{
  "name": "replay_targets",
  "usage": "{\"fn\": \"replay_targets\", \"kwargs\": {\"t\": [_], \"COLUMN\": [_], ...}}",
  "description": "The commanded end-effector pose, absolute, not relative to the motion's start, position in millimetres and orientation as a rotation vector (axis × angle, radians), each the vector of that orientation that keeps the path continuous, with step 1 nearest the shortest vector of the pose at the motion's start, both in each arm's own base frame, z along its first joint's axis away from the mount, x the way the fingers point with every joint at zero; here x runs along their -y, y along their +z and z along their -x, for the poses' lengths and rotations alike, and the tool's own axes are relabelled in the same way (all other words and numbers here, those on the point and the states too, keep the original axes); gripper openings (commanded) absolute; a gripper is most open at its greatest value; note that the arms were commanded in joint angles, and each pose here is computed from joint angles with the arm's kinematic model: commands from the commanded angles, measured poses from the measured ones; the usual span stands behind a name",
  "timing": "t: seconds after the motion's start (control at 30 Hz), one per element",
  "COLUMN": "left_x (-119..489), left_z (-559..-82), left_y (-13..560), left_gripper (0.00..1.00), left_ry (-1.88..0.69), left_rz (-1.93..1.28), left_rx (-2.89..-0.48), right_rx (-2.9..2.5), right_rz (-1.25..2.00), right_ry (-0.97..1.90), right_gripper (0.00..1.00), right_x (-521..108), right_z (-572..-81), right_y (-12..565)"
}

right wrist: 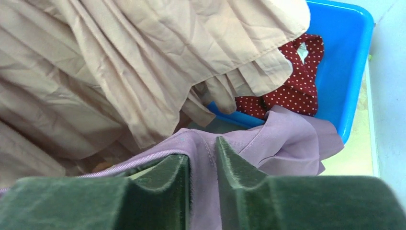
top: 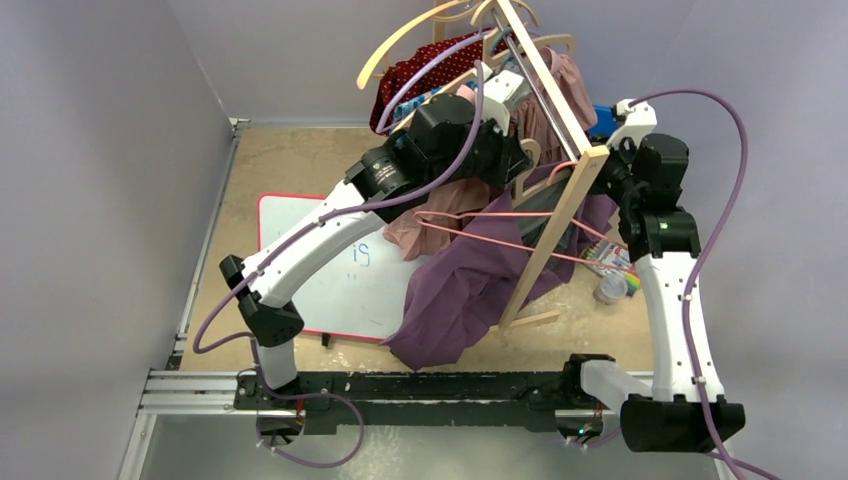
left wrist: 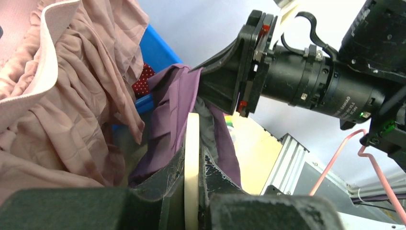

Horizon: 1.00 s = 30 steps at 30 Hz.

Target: Remove the skirt from the hanger

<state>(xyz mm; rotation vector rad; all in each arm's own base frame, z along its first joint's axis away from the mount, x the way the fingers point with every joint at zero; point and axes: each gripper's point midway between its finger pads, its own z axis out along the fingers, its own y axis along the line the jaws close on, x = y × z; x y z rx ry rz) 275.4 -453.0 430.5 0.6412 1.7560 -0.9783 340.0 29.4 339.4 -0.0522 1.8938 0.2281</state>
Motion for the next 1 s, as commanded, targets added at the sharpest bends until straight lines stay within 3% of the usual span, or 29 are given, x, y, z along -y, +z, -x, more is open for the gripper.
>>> {"fn": "replay_targets", "kwargs": {"t": [0.0,0.1,0.13,0.5,0.67,0.97], "left_x": [422,414,411,379,370,371], "left_z": [-250,-247,-246,-239,-237,-250], "left_y": [511,509,510,513,523,548], "left_gripper": [0.00,0.00,0.00,0.00,0.00,0.00], "left_ry": [-1.083,-1.075,-1.072,-1.026,-1.033,-1.109], "left_rz": [-0.603,-0.603,-0.603,-0.577,-0.540,-0.373], "left_rx": [-1.548,-1.547,-1.545,-1.513,-1.471,-1.293], "right_rx": [-1.839,-1.846,-1.849,-1.895,-1.923,-1.802], "right_rz": [-0.035,-0.088,-0.096,-0.057,-0.031,0.154], "right_ry": [0.094,0.005,-0.008,0.110,0.224,0.724], "right_gripper": [0.19,0.01,0.00,0.00,0.00,0.00], "right_x": [-4,15,21,42,25,-56], "right_z": [-357,-364,-367,-380,-377,-334], "right_y": [347,345,344,323,318,329]}}
